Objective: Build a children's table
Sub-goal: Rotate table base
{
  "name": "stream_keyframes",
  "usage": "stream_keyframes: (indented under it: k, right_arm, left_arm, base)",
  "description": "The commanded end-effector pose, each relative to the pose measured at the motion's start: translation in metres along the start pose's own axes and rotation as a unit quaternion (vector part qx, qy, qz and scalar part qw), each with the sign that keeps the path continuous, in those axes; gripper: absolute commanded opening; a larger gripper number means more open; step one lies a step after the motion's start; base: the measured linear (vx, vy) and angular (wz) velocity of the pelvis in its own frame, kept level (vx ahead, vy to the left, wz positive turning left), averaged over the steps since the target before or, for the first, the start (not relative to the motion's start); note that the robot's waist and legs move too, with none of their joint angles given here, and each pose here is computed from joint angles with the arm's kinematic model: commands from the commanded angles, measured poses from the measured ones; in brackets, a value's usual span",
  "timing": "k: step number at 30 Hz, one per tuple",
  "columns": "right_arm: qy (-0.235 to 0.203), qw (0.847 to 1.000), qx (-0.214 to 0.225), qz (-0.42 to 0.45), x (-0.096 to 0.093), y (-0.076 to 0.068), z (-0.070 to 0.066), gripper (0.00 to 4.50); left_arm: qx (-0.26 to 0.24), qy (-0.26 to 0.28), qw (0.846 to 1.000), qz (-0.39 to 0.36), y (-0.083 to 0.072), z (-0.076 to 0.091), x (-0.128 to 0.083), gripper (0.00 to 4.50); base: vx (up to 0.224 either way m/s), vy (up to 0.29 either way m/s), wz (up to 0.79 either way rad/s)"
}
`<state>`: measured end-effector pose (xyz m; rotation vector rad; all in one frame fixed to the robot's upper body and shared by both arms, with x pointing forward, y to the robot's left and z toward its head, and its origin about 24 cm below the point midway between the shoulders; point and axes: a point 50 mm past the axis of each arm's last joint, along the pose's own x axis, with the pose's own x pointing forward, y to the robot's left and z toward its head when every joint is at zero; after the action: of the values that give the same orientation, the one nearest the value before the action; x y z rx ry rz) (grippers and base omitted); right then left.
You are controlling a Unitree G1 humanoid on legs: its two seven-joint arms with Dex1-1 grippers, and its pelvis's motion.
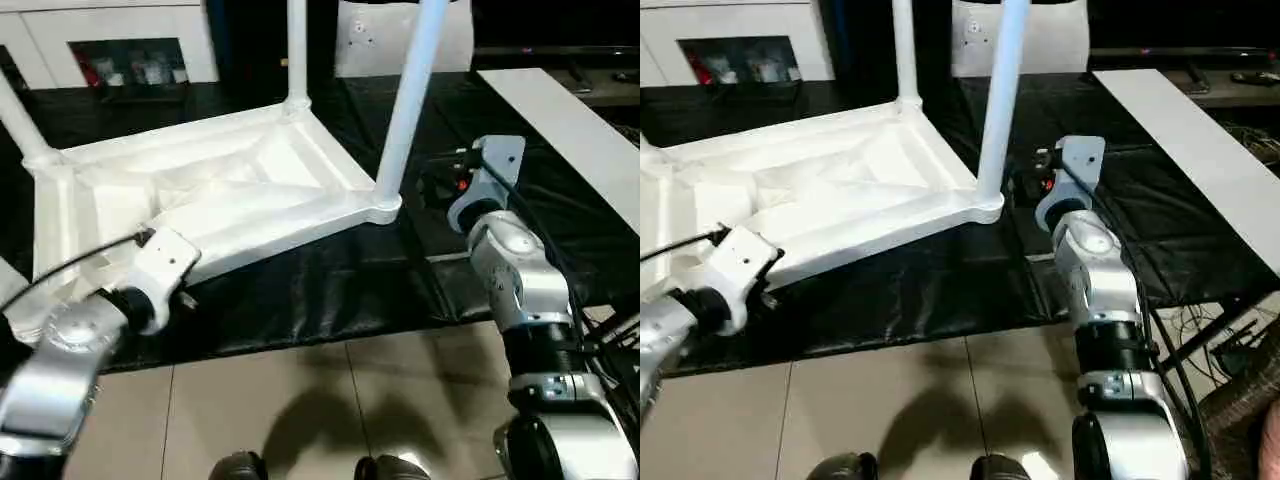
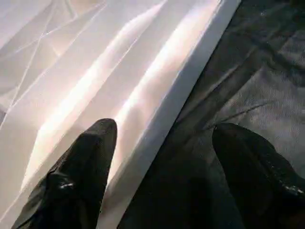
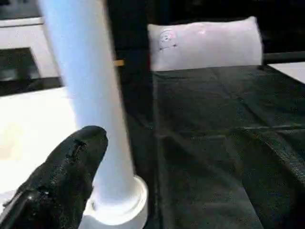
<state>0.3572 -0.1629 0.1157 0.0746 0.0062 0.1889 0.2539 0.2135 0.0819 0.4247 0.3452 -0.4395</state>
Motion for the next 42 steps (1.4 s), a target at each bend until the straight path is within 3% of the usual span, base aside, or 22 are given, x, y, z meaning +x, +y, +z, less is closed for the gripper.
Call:
stream_keyframes:
  k: [1, 2, 3, 4, 8, 10, 14, 16, 20, 22, 23, 24, 25, 29, 31, 35, 37, 42]
  right_arm:
    - [0.006, 1.0, 0.0, 0.027, -0.004, 0.009, -0.002, 4.5]
    - [0.008, 0.999, 0.002, 0.034, -0.006, 0.011, -0.004, 4.5]
    - [0.01, 0.997, 0.008, 0.072, -0.013, 0.021, -0.006, 4.5]
    - [0.011, 0.996, 0.013, 0.09, -0.016, 0.025, -0.008, 4.5]
    - [0.011, 0.983, 0.02, 0.181, -0.037, 0.05, -0.015, 4.5]
    - [0.019, 0.969, 0.03, 0.243, -0.051, 0.067, -0.021, 4.5]
    - [0.024, 0.959, 0.037, 0.282, -0.059, 0.076, -0.022, 4.5]
    - [0.035, 0.945, 0.041, 0.324, -0.068, 0.086, -0.023, 4.5]
    - [0.046, 0.94, 0.035, 0.335, -0.071, 0.089, -0.026, 4.5]
    - [0.049, 0.94, 0.027, 0.336, -0.071, 0.089, -0.026, 4.5]
    - [0.051, 0.94, 0.026, 0.336, -0.071, 0.089, -0.026, 4.5]
    - [0.053, 0.942, 0.023, 0.332, -0.07, 0.088, -0.027, 4.5]
    - [0.053, 0.942, 0.023, 0.332, -0.07, 0.088, -0.027, 4.5]
    - [0.064, 0.946, 0.017, 0.318, -0.069, 0.085, -0.031, 4.5]
    - [0.073, 0.947, 0.012, 0.312, -0.07, 0.083, -0.034, 4.5]
    - [0.077, 0.948, 0.013, 0.309, -0.072, 0.083, -0.035, 4.5]
    - [0.076, 0.949, 0.013, 0.305, -0.073, 0.083, -0.035, 4.5]
    - [0.076, 0.951, 0.012, 0.299, -0.072, 0.083, -0.036, 4.5]
  left_arm:
    - [-0.013, -0.023, 1.0, 0.016, -0.004, 0.002, -0.002, 3.8]
    - [-0.022, -0.033, 0.999, 0.021, -0.007, 0.002, -0.003, 3.8]
    - [-0.072, -0.065, 0.994, 0.04, -0.013, 0.005, -0.005, 3.8]
    - [-0.09, -0.077, 0.991, 0.055, -0.014, 0.006, -0.007, 3.8]
    - [-0.115, -0.126, 0.98, 0.099, -0.025, 0.006, -0.018, 4.21]
    - [-0.124, -0.141, 0.972, 0.138, -0.029, -0.004, -0.03, 4.4]
    - [-0.129, -0.143, 0.967, 0.165, -0.033, -0.012, -0.038, 4.4]
    - [-0.167, -0.137, 0.949, 0.231, -0.04, -0.027, -0.055, 4.4]
    - [-0.182, -0.134, 0.934, 0.278, -0.047, -0.036, -0.066, 4.4]
    - [-0.196, -0.124, 0.918, 0.323, -0.045, -0.041, -0.071, 4.4]
    - [-0.198, -0.123, 0.908, 0.348, -0.042, -0.043, -0.073, 4.4]
    - [-0.203, -0.118, 0.89, 0.392, -0.029, -0.046, -0.075, 4.4]
    - [-0.203, -0.118, 0.89, 0.392, -0.029, -0.046, -0.075, 4.4]
    - [-0.195, -0.128, 0.874, 0.426, -0.001, -0.048, -0.073, 4.4]
    - [-0.182, -0.138, 0.87, 0.436, 0.022, -0.047, -0.072, 4.4]
    - [-0.184, -0.151, 0.874, 0.424, 0.035, -0.042, -0.067, 4.4]
    - [-0.189, -0.154, 0.886, 0.394, 0.043, -0.039, -0.06, 4.4]
    - [-0.184, -0.154, 0.888, 0.392, 0.051, -0.039, -0.054, 4.4]
  base:
    - [0.0, 0.0, 0.0]
    - [0.0, 0.0, 0.0]
    - [0.0, 0.0, 0.0]
    - [0.0, 0.0, 0.0]
    - [0.0, 0.0, 0.0]
    - [0.0, 0.0, 0.0]
    - [0.0, 0.0, 0.0]
    - [0.0, 0.0, 0.0]
    - [-0.026, 0.013, -0.01]
    - [-0.027, 0.018, -0.01]
    - [0.0, 0.0, 0.0]
    - [-0.054, 0.029, -0.05]
    - [-0.108, -0.018, 0.0]
    - [0.007, -0.08, 0.08]
    - [-0.044, 0.014, -0.01]
    - [-0.092, 0.022, -0.03]
    - [-0.046, 0.017, -0.05]
    - [-0.057, -0.019, 0.0]
